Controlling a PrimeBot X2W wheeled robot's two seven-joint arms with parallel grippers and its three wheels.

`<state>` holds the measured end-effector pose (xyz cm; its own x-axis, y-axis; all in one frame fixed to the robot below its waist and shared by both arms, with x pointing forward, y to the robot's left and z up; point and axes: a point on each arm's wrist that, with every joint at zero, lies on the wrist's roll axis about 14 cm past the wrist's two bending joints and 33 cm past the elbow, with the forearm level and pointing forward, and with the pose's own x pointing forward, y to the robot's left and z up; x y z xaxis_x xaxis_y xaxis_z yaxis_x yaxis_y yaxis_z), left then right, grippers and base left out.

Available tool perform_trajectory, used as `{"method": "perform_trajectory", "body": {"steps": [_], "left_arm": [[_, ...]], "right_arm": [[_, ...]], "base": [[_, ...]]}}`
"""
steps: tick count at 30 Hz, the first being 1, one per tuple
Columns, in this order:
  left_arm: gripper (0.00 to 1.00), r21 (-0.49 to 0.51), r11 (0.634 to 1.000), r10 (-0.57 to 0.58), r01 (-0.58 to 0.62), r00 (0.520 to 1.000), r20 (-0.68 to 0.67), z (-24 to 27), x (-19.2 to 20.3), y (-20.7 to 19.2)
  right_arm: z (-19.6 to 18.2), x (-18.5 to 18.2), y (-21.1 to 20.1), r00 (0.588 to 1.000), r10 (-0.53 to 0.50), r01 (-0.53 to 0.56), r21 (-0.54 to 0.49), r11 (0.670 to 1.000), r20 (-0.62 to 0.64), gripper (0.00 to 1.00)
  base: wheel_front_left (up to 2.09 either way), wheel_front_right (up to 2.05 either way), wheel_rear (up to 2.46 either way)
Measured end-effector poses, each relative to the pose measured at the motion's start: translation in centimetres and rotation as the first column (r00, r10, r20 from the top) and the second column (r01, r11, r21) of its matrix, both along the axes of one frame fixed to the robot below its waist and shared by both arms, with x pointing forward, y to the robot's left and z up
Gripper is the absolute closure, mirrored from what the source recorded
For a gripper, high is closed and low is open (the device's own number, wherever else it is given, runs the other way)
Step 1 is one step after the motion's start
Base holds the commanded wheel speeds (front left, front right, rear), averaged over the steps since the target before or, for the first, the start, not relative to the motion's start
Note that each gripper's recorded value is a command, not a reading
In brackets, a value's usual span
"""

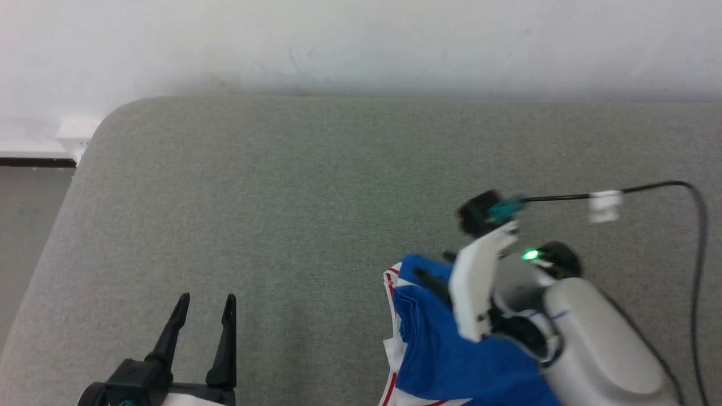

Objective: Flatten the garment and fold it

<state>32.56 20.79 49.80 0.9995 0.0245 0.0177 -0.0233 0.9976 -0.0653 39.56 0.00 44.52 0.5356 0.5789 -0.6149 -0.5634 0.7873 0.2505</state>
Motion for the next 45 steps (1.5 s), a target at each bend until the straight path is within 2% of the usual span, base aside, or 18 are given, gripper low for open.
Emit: {"method": "perform_trajectory", "body": {"steps": [3,7,12,19,26,34,35,36,37,40,45], "left_arm": [[0.00,-0.001,1.000,-0.019,0.019,1.000,0.012,0.3,0.3,-0.5],[0.00,-0.001,0.999,-0.044,0.044,0.999,0.018,0.5,0.7,-1.2],[0.00,0.004,0.998,-0.069,0.069,0.998,0.008,0.3,1.3,-1.7],[0.00,0.009,0.996,-0.084,0.085,0.996,-0.019,-0.5,1.8,-1.9],[0.00,0.024,0.996,-0.085,0.086,0.996,-0.039,-0.8,1.7,-1.5],[0.00,0.037,0.996,-0.076,0.078,0.996,-0.052,-0.9,1.7,-0.9],[0.00,0.038,0.996,-0.077,0.079,0.996,-0.055,-1.0,1.7,-0.9],[0.00,0.038,0.996,-0.077,0.079,0.995,-0.058,-1.1,1.7,-0.9],[0.00,0.038,0.996,-0.077,0.079,0.995,-0.060,-1.1,1.7,-0.9],[0.00,0.038,0.996,-0.078,0.080,0.995,-0.055,-1.0,1.9,-0.9],[0.00,0.037,0.995,-0.090,0.091,0.995,-0.043,-0.7,2.1,-1.3]], "right_arm": [[2.5,1.6,-4.3,0.985,-0.135,0.130,0.054,0.990,0.108,0.00],[4.2,2.0,-11.5,0.920,-0.328,0.320,0.072,0.945,0.216,0.00],[2.4,-0.9,-16.7,0.854,-0.484,0.483,0.056,0.874,0.192,0.00],[-1.5,-5.2,-20.0,0.793,-0.601,0.606,-0.017,0.796,0.103,0.00],[-4.8,-6.9,-19.2,0.787,-0.617,0.616,-0.037,0.787,-0.020,0.00],[-6.9,-5.6,-17.4,0.805,-0.588,0.587,-0.038,0.809,-0.078,0.00],[-7.1,-5.4,-17.2,0.809,-0.582,0.581,-0.038,0.813,-0.085,0.11],[-7.3,-5.3,-16.8,0.813,-0.574,0.573,-0.042,0.819,-0.096,0.71],[-7.5,-5.2,-16.5,0.820,-0.563,0.561,-0.046,0.826,-0.103,1.00],[-7.5,-4.7,-15.7,0.833,-0.540,0.539,-0.042,0.841,-0.120,1.00],[-7.0,-4.7,-15.9,0.837,-0.537,0.534,-0.053,0.844,-0.106,1.00]], "base": [[0.00,0.00,0.00],[0.00,0.00,0.00],[0.00,0.00,0.00],[0.00,0.00,0.00],[0.00,0.00,0.00],[0.00,0.00,0.00],[0.00,0.00,0.00],[0.00,0.00,0.00],[0.00,0.00,0.00],[0.00,0.00,0.00],[0.00,0.00,0.00]]}}
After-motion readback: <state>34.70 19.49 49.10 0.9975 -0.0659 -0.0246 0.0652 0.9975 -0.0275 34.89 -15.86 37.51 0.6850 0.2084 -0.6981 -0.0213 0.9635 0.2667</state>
